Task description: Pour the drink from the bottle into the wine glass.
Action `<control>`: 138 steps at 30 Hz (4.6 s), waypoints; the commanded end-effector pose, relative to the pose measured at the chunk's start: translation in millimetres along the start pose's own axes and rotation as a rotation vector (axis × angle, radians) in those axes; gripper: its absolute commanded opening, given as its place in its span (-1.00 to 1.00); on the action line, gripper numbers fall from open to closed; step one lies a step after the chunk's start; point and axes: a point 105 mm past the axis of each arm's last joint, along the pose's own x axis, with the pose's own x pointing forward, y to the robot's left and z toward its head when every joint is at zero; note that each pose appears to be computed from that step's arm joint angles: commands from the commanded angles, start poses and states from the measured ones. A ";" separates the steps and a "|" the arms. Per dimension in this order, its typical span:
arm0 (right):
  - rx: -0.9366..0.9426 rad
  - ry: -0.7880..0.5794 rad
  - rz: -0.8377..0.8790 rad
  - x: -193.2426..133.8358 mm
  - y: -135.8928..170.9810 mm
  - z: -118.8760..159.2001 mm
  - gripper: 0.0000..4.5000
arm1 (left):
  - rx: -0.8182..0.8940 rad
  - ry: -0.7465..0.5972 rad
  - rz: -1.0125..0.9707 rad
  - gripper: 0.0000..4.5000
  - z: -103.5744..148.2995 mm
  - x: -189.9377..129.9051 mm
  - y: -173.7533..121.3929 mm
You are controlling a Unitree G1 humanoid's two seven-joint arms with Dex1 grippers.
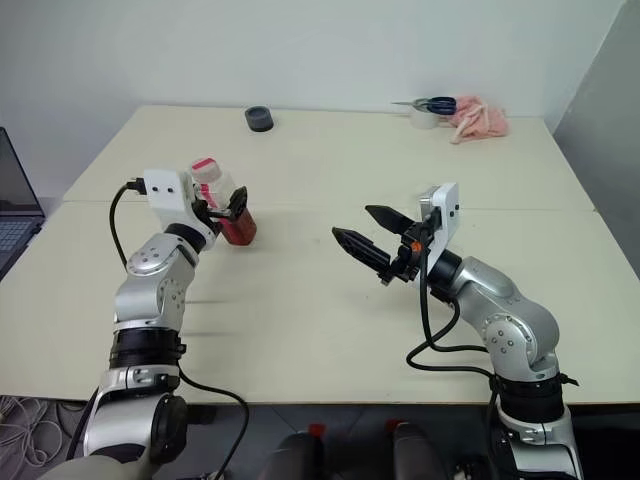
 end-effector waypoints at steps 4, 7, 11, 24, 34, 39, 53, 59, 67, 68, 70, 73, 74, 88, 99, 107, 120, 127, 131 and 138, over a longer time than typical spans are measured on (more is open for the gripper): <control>-0.014 -0.060 0.001 -1.9 4.4 16.2 1.00 | 0.034 -0.050 -0.021 0.82 9.3 10.3 2.4; -0.015 -0.063 -0.004 -2.5 4.5 17.2 1.00 | 0.022 -0.060 -0.013 0.45 9.0 10.5 4.0; -0.014 -0.065 -0.011 -3.3 4.3 17.7 1.00 | 0.022 -0.066 -0.007 -0.08 8.1 8.9 5.4; -0.137 -0.013 -0.046 8.7 -2.7 17.3 1.00 | 0.008 -0.115 -0.166 -0.19 32.9 8.3 -35.9; -0.202 -0.050 -0.038 34.9 -2.1 41.6 1.00 | -0.049 -0.093 -0.601 -0.19 53.9 -18.2 -129.9; -0.205 -0.058 -0.039 37.0 -2.8 42.9 1.00 | -0.057 -0.066 -0.666 -0.19 53.1 -25.9 -138.6; -0.210 -0.057 -0.051 33.9 -5.8 40.1 1.00 | -0.035 -0.039 -0.709 -0.19 45.4 -35.1 -141.1; -0.210 -0.065 -0.044 36.8 -3.3 42.2 1.00 | -0.037 -0.022 -0.731 -0.19 42.0 -40.3 -143.6; -0.218 -0.078 -0.044 39.2 -1.4 46.4 1.00 | -0.039 -0.012 -0.720 -0.19 37.8 -39.8 -143.5; -0.219 -0.078 -0.046 39.2 -1.7 46.6 1.00 | -0.041 -0.010 -0.710 -0.19 37.2 -38.6 -141.9; -0.221 -0.075 -0.058 37.3 -3.8 45.5 1.00 | -0.019 -0.009 -0.614 -0.19 33.4 -31.3 -127.0; -0.219 -0.063 -0.087 31.7 -8.6 41.6 1.00 | 0.004 -0.002 -0.365 -0.19 24.6 -18.2 -85.6; -0.219 -0.061 -0.093 30.3 -9.5 40.7 1.00 | 0.004 0.002 -0.282 -0.19 22.2 -15.2 -73.0; -0.205 -0.055 -0.120 24.4 -11.7 37.7 1.00 | -0.039 -0.026 0.053 -0.19 6.4 -19.5 -31.9; -0.207 -0.043 -0.118 22.8 -12.0 35.9 1.00 | -0.038 -0.020 0.081 0.63 -3.5 -21.4 -28.3; -0.205 -0.040 -0.120 22.5 -12.3 35.4 1.00 | -0.043 -0.034 0.057 0.99 0.3 -20.8 -35.1; -0.199 -0.039 -0.123 22.6 -12.3 33.4 1.00 | 0.057 -0.107 0.012 0.99 19.0 -22.4 -43.8; -0.197 -0.039 -0.125 22.5 -12.5 32.8 1.00 | 0.063 -0.107 0.014 0.99 18.7 -22.2 -43.9; -0.197 -0.040 -0.127 22.3 -12.6 33.2 1.00 | 0.062 -0.104 0.014 0.99 17.6 -22.4 -43.5; -0.195 -0.037 -0.129 22.0 -12.6 32.6 1.00 | 0.059 -0.094 0.017 0.45 15.0 -23.4 -43.3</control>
